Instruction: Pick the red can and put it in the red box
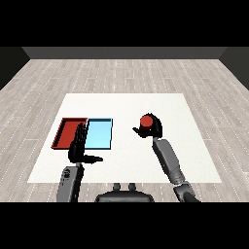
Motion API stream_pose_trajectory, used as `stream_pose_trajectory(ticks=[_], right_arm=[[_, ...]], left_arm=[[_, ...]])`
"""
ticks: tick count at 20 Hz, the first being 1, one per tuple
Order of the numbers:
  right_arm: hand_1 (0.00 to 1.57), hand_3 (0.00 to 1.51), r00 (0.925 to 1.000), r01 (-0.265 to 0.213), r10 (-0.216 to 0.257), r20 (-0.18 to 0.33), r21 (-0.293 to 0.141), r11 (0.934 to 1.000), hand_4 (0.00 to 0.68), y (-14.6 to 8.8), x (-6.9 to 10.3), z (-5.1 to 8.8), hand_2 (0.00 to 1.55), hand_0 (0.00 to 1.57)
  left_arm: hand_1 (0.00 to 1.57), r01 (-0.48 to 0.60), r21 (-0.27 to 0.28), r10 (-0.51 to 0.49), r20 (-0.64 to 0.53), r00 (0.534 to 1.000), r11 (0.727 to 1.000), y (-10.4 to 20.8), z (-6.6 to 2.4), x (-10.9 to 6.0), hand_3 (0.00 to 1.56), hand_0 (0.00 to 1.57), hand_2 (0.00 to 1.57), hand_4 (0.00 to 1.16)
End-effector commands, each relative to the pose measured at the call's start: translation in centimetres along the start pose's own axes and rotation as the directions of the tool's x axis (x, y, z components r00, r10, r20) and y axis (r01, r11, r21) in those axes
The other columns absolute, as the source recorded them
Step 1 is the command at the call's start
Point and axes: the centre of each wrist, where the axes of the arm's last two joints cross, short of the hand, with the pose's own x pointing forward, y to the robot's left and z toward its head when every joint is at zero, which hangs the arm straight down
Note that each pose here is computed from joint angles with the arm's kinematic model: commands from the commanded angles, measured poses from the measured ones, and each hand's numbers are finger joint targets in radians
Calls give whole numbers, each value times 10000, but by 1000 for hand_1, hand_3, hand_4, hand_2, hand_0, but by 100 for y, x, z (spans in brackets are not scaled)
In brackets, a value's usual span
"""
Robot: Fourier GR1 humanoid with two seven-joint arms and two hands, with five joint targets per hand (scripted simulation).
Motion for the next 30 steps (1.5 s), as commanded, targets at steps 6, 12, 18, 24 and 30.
stream_pose_trajectory(ticks=[6,12,18,24,30], right_arm=[[1482,1392,9949,323,-323,952,17,9995,636,678,428,167,1429,1482],[1438,1381,9915,192,-196,1284,44,9998,622,501,501,202,1410,1438],[1436,1397,9794,449,-515,1951,383,9983,632,695,630,363,1427,1436],[1442,1396,9749,504,-615,2139,569,9971,624,673,475,512,1435,1442],[1462,1391,9724,488,-622,2250,646,9967,659,697,500,515,1442,1462]], left_arm=[[0,-24,-566,5,-341,9994,9984,-358,-277,-18,0,0,0,0],[0,153,-1099,-277,-1128,9932,9938,-681,-291,71,0,0,0,0],[0,279,-1409,-476,-1389,9892,9896,-857,-391,-58,0,0,0,0],[0,128,-1473,-409,-1888,9812,9890,-990,-321,-304,0,0,0,0],[0,-182,-1496,-190,-2431,9698,9886,-1071,-206,-382,0,0,0,0]])
